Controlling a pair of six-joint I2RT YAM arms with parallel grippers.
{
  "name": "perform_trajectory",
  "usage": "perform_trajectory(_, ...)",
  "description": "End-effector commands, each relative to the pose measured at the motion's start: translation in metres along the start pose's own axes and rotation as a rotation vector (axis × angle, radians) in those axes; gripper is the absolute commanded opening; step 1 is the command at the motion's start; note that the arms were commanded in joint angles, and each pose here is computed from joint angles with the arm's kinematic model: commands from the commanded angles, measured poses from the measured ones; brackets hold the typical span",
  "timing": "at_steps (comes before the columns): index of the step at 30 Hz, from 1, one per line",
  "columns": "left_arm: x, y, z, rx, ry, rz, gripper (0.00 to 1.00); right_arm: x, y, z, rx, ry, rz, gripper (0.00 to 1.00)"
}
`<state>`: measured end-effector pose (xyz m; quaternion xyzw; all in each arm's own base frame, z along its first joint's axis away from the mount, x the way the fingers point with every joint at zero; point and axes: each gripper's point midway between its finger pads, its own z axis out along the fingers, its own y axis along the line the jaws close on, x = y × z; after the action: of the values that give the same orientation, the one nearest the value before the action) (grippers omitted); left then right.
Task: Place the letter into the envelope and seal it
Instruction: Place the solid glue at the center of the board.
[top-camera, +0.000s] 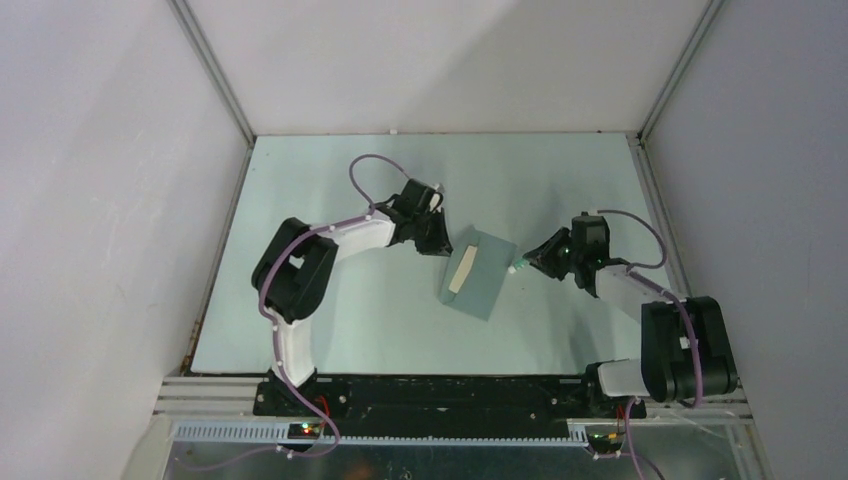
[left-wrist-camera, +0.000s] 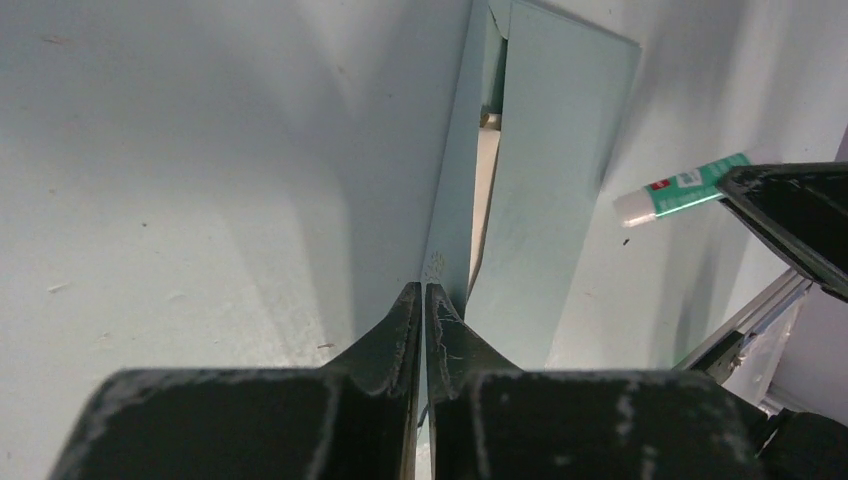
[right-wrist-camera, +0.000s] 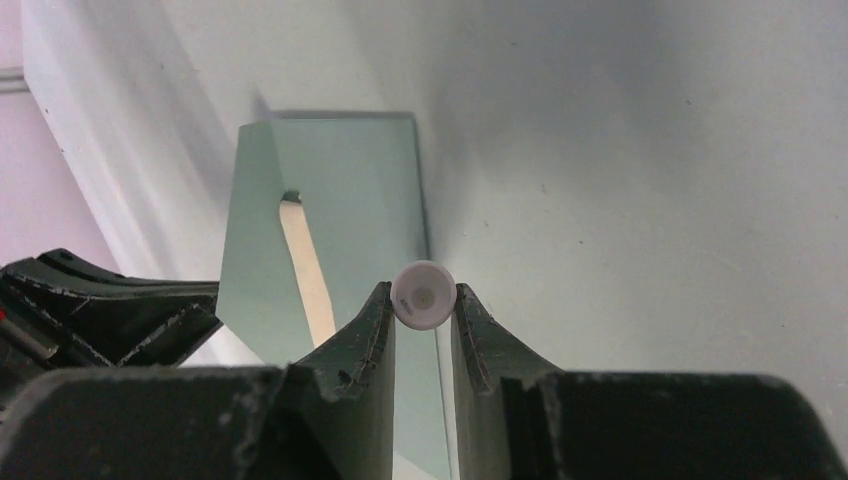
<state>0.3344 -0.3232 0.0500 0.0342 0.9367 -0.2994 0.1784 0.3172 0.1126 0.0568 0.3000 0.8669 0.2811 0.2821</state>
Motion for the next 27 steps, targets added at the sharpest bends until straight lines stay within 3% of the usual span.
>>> perform_trajectory(1,-0.01,-0.026,0.0,0.07,-0.02,0.05,0.08,-0.008,0.013,0.005,-0.105,-0.012,0.094,0.0)
perform_trajectory(7,-0.006,-0.029,-0.005,0.074,-0.026,0.057,0.08,-0.041,0.015,0.002,-0.147,-0.095,0.154,0.0)
perform_trajectory(11,-0.005,-0.028,-0.004,0.07,-0.02,0.055,0.08,-0.061,-0.012,0.007,-0.097,-0.094,0.212,0.0)
perform_trajectory(27,-0.005,-0.027,-0.006,0.059,-0.023,0.058,0.09,-0.056,-0.081,0.014,0.002,0.015,0.419,0.0)
